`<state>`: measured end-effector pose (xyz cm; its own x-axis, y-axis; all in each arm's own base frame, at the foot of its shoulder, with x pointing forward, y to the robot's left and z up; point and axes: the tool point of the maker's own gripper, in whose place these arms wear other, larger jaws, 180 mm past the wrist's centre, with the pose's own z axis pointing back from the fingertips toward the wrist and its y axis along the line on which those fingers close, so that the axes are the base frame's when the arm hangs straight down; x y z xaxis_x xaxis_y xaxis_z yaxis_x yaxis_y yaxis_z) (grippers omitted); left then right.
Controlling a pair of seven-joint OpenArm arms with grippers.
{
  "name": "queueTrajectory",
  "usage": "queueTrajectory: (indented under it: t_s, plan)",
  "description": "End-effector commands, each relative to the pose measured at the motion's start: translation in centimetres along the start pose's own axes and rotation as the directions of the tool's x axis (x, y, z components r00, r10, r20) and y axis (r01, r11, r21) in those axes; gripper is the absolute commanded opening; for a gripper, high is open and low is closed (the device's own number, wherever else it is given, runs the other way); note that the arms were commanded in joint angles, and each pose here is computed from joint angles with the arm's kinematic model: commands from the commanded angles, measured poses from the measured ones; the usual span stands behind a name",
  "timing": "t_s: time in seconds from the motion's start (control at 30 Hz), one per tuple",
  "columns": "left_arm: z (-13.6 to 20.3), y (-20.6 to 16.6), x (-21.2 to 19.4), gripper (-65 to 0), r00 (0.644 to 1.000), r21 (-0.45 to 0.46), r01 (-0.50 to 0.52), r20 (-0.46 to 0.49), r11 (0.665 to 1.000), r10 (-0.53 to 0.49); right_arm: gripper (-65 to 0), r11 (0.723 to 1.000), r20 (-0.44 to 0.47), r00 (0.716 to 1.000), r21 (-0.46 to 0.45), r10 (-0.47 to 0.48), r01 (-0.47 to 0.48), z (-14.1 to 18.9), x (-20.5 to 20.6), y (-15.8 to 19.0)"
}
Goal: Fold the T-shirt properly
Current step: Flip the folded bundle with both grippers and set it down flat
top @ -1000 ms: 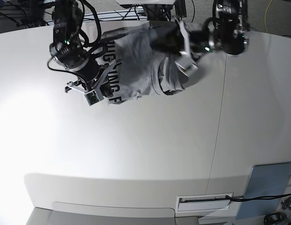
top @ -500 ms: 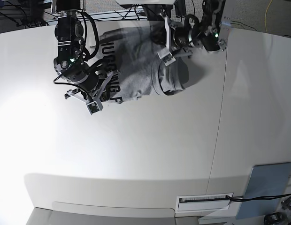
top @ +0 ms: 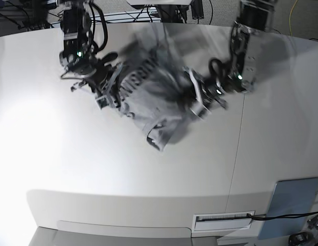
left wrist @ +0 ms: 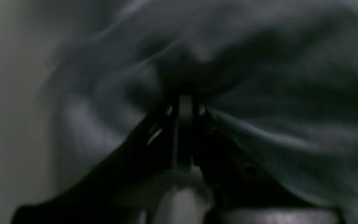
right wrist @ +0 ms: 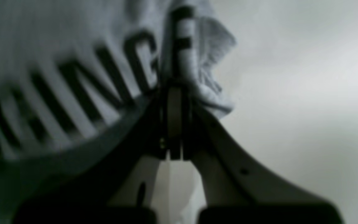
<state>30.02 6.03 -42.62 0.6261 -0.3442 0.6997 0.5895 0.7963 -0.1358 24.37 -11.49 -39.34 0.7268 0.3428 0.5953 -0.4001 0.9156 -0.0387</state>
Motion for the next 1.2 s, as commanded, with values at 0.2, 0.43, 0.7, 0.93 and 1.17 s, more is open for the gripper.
queueTrajectory:
  t_s: [0.2,0.43,0.7,0.93,1.17]
  plan:
    - [0.5,2.9,4.2,-62.0,0.997,0.045,-0.022,0.069,0.999,0.019,-65.0,0.992,0.073,0.997,0.12,0.019,-0.028,1.8,-0.2,5.4]
    - [1.8,1.1,7.5,-62.1,0.988,-0.064,0.004,0.157,0.998,0.006,-65.0,0.988,0.158,0.987,0.139,0.039,-0.061,2.4,1.9,7.0]
    - [6.1,0.2,9.2,-62.1,0.963,-0.079,-0.012,0.268,0.997,0.033,-65.0,0.994,0.237,0.971,-0.108,0.004,0.022,3.3,4.7,-1.4]
    - [7.2,0.9,3.1,-62.0,0.966,-0.053,-0.158,0.2,0.986,0.166,-65.0,0.992,0.228,0.973,-0.103,-0.046,0.071,0.5,4.9,-3.3]
    - [9.3,2.2,-0.8,-62.0,0.948,-0.002,-0.24,0.213,0.971,0.235,-65.0,0.999,0.088,0.996,0.032,-0.001,-0.002,-1.7,2.3,2.2]
